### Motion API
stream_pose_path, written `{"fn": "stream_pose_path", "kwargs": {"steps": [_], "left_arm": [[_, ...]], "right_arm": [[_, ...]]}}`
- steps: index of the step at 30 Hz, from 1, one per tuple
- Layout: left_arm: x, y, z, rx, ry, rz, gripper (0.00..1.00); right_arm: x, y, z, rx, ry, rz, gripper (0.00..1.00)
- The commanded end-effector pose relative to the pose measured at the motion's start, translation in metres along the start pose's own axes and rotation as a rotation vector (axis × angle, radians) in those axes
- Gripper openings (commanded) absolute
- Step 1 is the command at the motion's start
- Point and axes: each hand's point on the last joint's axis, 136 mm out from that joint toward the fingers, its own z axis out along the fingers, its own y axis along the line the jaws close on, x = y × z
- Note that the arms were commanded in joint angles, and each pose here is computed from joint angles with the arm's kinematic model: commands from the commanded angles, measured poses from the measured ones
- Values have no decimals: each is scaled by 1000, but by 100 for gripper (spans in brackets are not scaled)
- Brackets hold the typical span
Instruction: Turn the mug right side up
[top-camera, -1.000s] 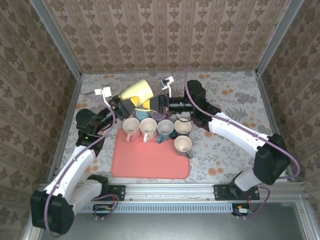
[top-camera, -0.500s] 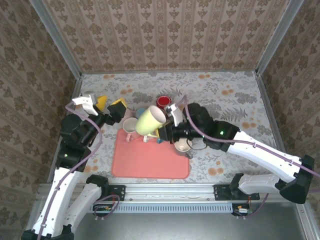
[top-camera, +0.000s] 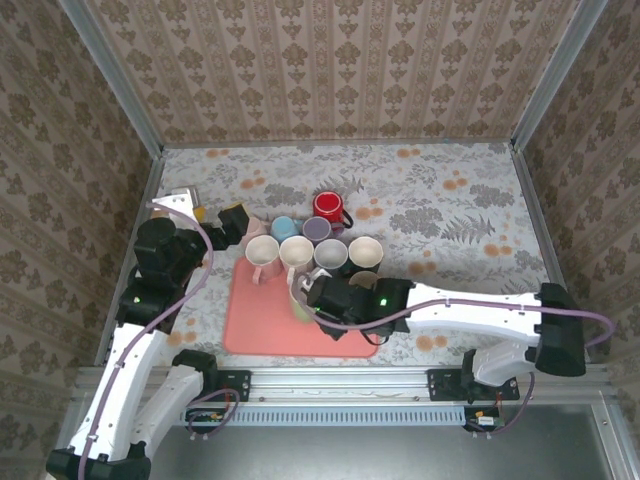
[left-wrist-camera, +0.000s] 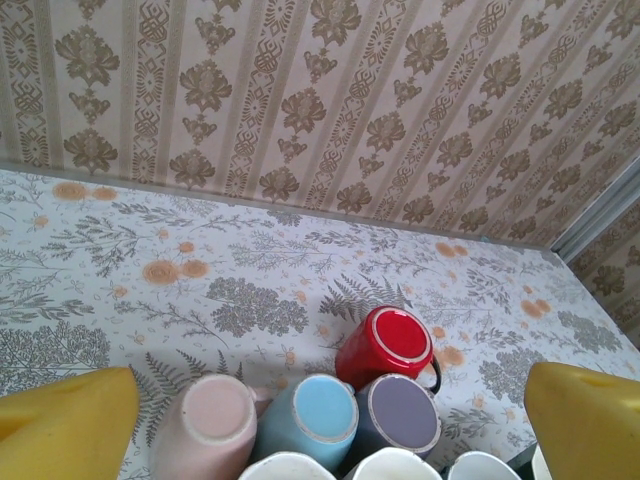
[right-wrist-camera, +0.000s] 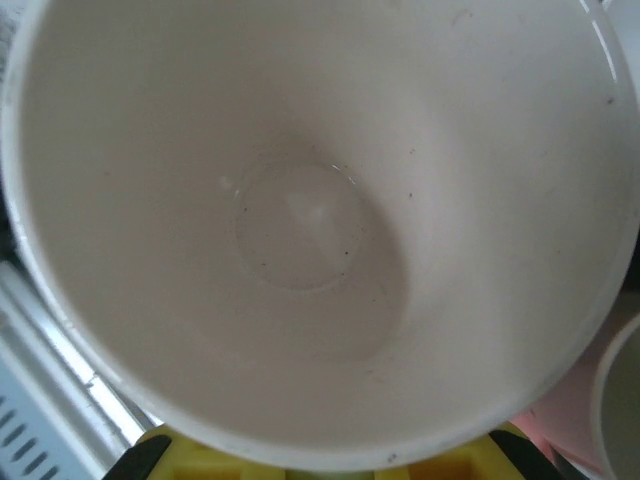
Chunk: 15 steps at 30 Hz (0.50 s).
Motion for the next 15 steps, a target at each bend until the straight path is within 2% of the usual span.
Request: {"fn": "stream_pose_path", "kwargs": {"steps": [1,8,15], "left_arm": [[-3,4,-4,-20,-10,17,100],[-3,3,-4,-17,-13,16,100],[-2,5,-2,-24,-12,10,100]], "right_arm": [[-6,-11,10,97,-50,62,0],[19,-21,31,151,10,77,0],[27,-37,40,209,19,104,1]]}}
